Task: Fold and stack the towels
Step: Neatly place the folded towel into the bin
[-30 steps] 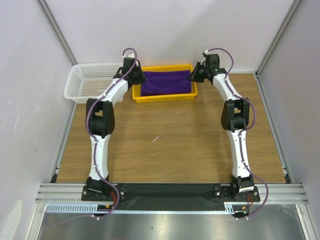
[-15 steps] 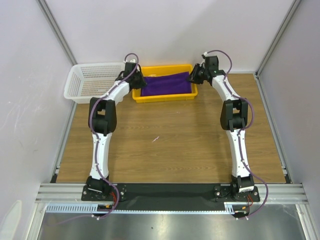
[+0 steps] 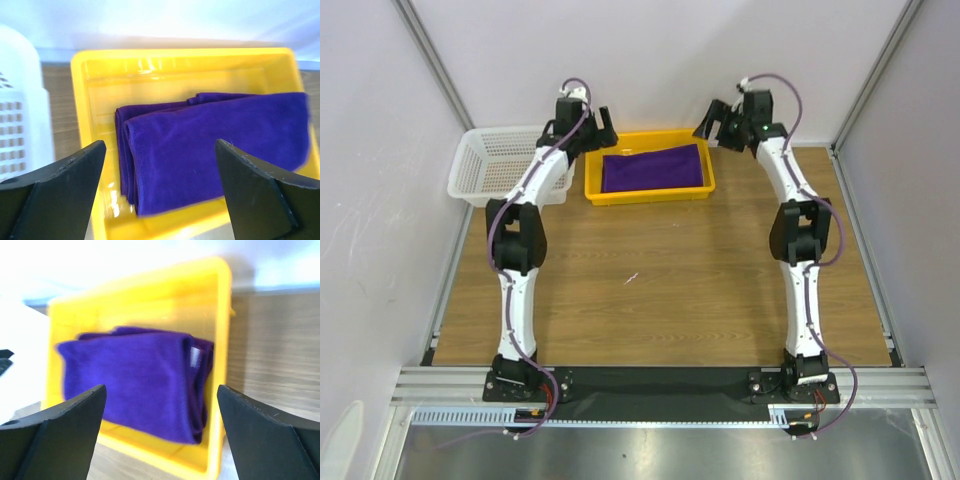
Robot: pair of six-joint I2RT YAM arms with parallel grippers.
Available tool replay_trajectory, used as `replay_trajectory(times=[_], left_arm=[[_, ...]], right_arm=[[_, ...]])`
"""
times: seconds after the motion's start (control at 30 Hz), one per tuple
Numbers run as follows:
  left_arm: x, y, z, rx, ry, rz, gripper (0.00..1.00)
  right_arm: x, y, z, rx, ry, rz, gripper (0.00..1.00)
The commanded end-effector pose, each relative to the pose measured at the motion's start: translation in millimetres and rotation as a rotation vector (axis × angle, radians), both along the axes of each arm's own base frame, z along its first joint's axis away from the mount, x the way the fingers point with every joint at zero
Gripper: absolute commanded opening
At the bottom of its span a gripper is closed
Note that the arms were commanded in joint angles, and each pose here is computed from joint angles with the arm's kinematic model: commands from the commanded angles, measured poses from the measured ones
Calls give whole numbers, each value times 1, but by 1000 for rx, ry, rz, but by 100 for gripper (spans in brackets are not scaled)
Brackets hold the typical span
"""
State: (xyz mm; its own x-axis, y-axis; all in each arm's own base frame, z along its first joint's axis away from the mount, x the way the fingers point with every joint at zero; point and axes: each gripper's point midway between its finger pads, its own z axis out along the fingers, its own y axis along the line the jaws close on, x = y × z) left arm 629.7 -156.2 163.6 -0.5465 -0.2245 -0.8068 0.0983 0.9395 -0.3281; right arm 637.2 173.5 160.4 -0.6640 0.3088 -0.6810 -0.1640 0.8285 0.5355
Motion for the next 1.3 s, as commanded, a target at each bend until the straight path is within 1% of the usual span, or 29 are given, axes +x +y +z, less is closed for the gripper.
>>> replay_trajectory(times=[0.0, 0.07, 0.1, 0.17, 0.27, 0.3, 0.33, 0.37, 0.4, 0.43, 0.47, 0.5, 0.53, 0.57, 0.6, 0.63, 0.67, 0.7, 0.73, 0.77, 0.8, 0.87, 0.9, 0.93, 1.0, 1.03, 1.2, 1.23, 1.27], left_arm=[[-24, 8, 143, 35, -239, -37, 96], [-36, 15, 156, 56, -246, -25, 97], [-50, 19, 174, 65, -266, -22, 97], [-67, 24, 188, 72, -279, -16, 97], [-103, 30, 211, 71, -306, -29, 97], [-125, 34, 221, 70, -320, -28, 97], [-135, 35, 226, 65, -337, -32, 97], [-145, 38, 227, 66, -345, -30, 97], [-157, 40, 210, 70, -315, -30, 98], [-177, 45, 234, 59, -386, -21, 98], [-188, 48, 238, 59, -404, -16, 98], [-197, 53, 217, 67, -372, -1, 99], [-206, 56, 217, 66, -380, 8, 99], [-228, 62, 235, 54, -429, 20, 99], [-236, 65, 216, 62, -393, 29, 100], [-248, 68, 215, 63, -399, 35, 100], [-267, 73, 225, 57, -436, 39, 100], [-277, 75, 204, 67, -403, 35, 100], [-285, 77, 200, 66, -410, 42, 100], [-305, 81, 209, 51, -458, 48, 100], [-312, 83, 188, 52, -429, 48, 100], [-328, 93, 181, 47, -446, 95, 100], [-342, 99, 169, 49, -457, 114, 100], [-350, 102, 164, 42, -462, 128, 100], [-368, 109, 145, 36, -477, 150, 100], [-374, 111, 140, 30, -485, 160, 100], [-399, 114, 105, 9, -503, 158, 100], [-407, 116, 108, -8, -535, 162, 100], [-409, 117, 105, -12, -536, 169, 100]], right_arm=[[-25, -19, 154, -42, -281, -28, 100], [-37, -27, 170, -53, -288, -53, 100], [-48, -34, 187, -64, -308, -74, 100], [-61, -41, 194, -83, -296, -93, 100], [-90, -53, 207, -112, -278, -128, 100], [-98, -57, 209, -122, -278, -141, 100], [-115, -62, 210, -132, -269, -148, 100], [-122, -65, 212, -137, -279, -156, 100], [-130, -65, 212, -140, -287, -156, 100], [-153, -70, 232, -136, -338, -161, 100], [-158, -70, 206, -140, -311, -159, 100], [-169, -71, 204, -136, -323, -157, 100], [-178, -73, 203, -134, -334, -163, 100], [-198, -75, 199, -126, -350, -164, 100], [-207, -77, 198, -122, -361, -170, 100], [-216, -78, 196, -117, -367, -173, 100], [-237, -78, 193, -100, -381, -170, 100], [-246, -78, 190, -92, -392, -162, 100], [-256, -76, 190, -82, -421, -151, 100], [-275, -76, 200, -58, -465, -145, 100], [-285, -77, 169, -59, -420, -145, 100], [-300, -80, 157, -39, -420, -166, 100], [-316, -87, 141, -21, -401, -215, 100], [-322, -89, 133, -12, -390, -232, 100], [-342, -91, 124, 3, -407, -235, 100], [-350, -92, 101, 1, -365, -239, 100], [-374, -97, 70, 18, -334, -264, 100], [-378, -98, 66, 23, -330, -271, 100], [-380, -99, 64, 22, -327, -278, 100]])
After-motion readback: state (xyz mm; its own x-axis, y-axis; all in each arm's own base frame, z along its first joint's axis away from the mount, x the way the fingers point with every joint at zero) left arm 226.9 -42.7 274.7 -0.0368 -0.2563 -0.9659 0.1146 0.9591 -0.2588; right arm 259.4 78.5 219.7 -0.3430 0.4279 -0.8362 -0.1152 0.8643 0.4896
